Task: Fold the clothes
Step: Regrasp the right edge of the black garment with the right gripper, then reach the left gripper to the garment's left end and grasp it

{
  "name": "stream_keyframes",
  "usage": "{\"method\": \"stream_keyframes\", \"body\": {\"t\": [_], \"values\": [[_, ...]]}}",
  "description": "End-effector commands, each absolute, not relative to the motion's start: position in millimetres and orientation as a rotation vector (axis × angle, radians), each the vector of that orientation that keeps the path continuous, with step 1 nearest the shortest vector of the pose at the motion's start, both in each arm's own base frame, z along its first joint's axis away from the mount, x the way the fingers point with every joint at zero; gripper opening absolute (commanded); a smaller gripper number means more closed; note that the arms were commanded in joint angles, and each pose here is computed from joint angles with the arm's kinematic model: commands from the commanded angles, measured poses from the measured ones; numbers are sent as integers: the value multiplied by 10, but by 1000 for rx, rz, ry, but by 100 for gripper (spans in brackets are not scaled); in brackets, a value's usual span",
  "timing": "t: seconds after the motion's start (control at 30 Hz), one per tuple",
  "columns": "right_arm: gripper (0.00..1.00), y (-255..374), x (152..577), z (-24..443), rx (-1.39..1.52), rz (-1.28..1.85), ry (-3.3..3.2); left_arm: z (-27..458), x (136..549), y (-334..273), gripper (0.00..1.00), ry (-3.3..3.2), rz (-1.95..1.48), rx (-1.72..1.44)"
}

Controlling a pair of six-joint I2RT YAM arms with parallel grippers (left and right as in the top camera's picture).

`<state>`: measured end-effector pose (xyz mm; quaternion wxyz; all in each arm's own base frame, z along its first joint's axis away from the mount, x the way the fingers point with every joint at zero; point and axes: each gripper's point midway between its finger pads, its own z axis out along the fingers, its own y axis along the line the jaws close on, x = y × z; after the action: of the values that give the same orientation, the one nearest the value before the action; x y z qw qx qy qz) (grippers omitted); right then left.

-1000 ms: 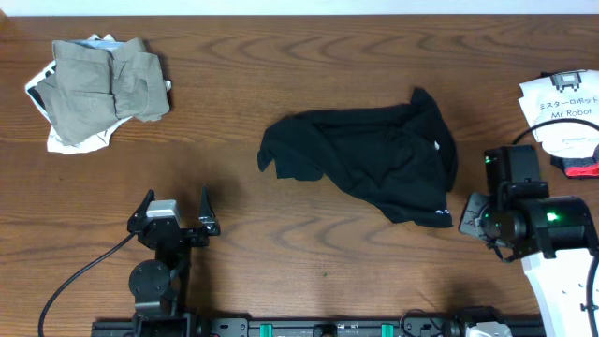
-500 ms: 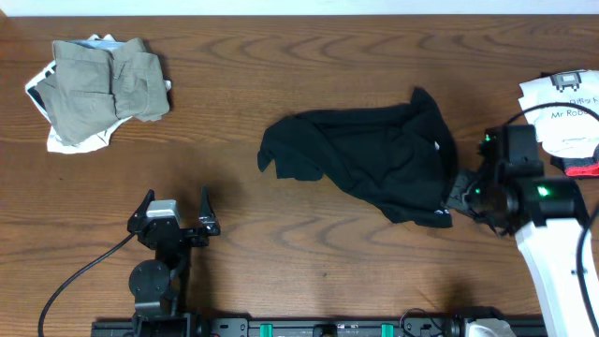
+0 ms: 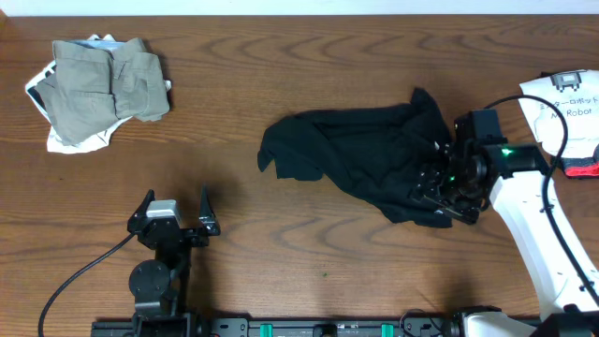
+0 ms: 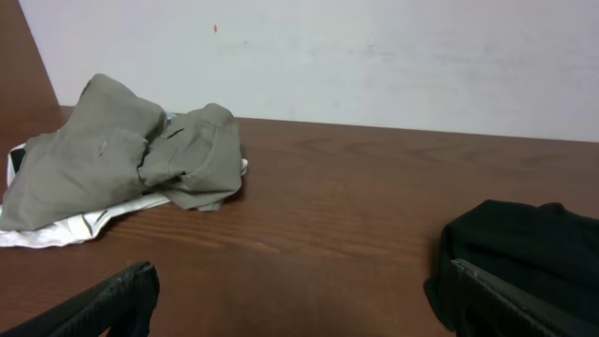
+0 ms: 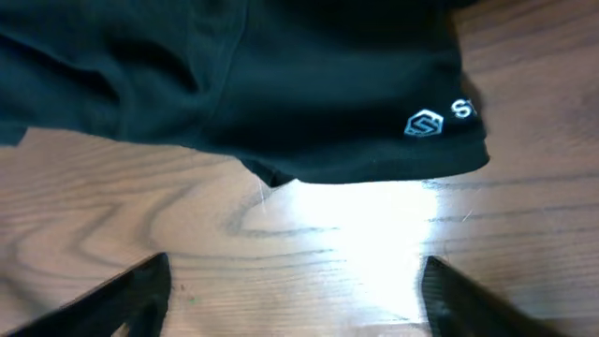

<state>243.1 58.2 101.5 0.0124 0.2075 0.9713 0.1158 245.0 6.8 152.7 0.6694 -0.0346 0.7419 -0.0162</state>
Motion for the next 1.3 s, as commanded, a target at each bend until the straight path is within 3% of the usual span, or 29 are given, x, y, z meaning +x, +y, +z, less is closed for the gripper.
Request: {"method": "stream_keyframes", "body": {"t": [0.0, 0.43, 0.57, 0.77, 1.27], "values": [[89, 683, 2448, 1067, 686, 445, 3019, 1383, 2441, 55, 98, 1718, -41, -69], [89, 696, 2462, 1072, 682, 458, 3014, 1398, 2443, 21, 98, 1712, -58, -55], [89, 698, 2445, 1070, 684, 458, 3021, 1650, 2454, -170, 98, 1613, -203, -21], [89, 696, 2463, 1071, 682, 458, 3013, 2173, 2109, -959, 98, 1397, -607, 364], [90, 701, 2514, 1077, 673, 466, 2993, 2935, 2122, -990, 98, 1488, -688, 323]]}}
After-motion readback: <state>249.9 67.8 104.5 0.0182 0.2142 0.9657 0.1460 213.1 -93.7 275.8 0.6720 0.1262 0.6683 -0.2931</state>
